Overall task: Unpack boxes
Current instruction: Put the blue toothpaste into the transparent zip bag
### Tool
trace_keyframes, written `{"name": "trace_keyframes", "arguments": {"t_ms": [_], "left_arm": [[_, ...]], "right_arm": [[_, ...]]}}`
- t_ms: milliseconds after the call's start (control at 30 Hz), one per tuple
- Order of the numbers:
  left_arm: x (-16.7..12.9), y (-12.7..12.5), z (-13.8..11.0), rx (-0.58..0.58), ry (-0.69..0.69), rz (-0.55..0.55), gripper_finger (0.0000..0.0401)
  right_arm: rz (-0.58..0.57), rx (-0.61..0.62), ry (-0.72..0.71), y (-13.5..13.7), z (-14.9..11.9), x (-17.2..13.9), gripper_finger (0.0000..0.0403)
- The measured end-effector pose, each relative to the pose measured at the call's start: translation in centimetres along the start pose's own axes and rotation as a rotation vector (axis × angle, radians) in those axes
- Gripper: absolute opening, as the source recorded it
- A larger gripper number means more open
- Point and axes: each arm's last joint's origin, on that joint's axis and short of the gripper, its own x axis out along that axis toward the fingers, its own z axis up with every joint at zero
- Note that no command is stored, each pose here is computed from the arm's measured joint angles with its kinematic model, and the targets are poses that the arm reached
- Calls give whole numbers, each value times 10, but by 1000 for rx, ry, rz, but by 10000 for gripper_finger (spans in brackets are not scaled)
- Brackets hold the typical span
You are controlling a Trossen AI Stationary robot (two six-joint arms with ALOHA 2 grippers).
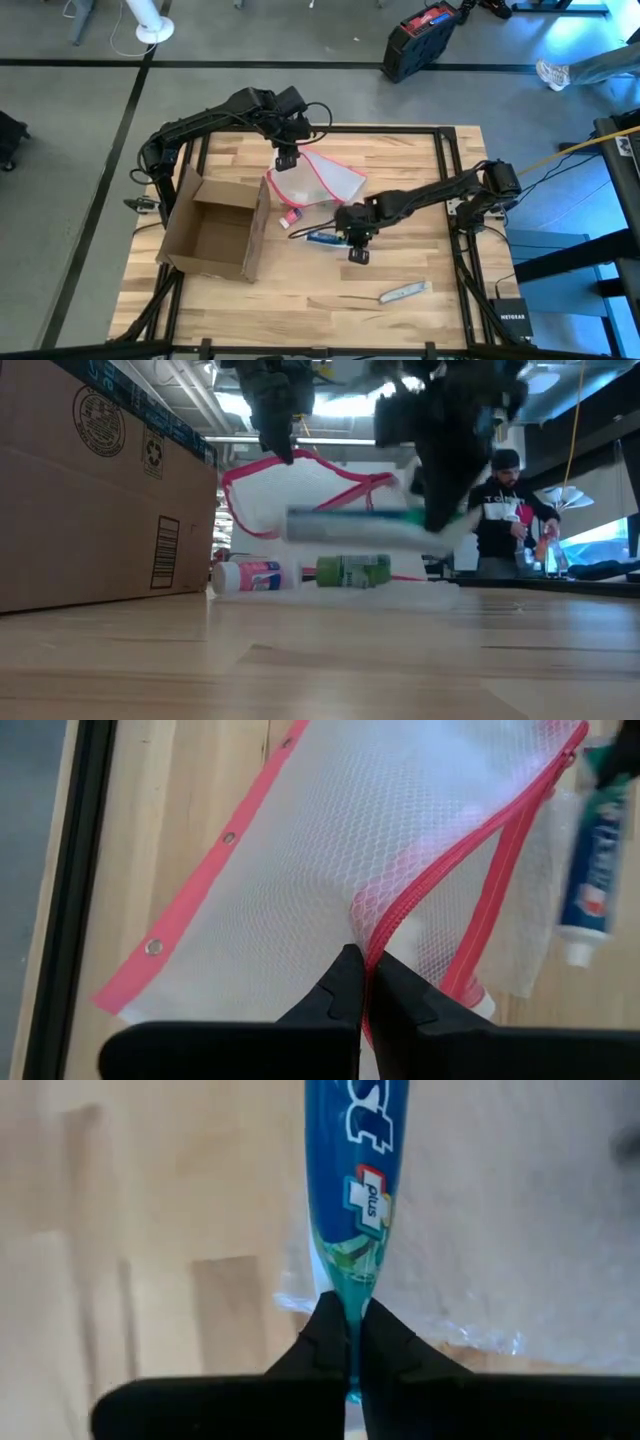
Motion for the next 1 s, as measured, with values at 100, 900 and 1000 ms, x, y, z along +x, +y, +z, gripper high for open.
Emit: {"name": "trace_keyframes", "arguments": {"t_ms": [100, 900, 1000], "left_arm": [[0, 0, 0, 1, -4, 1, 0], [6, -30, 7, 57, 2, -84, 0], [6, -31, 4, 66, 30, -91, 0]], "right_arm": [[39, -57, -39, 9, 17, -19, 1], [-228, -64, -268, -41, 77, -37, 0], [-308, -32, -179, -43, 68, -35, 0]]}}
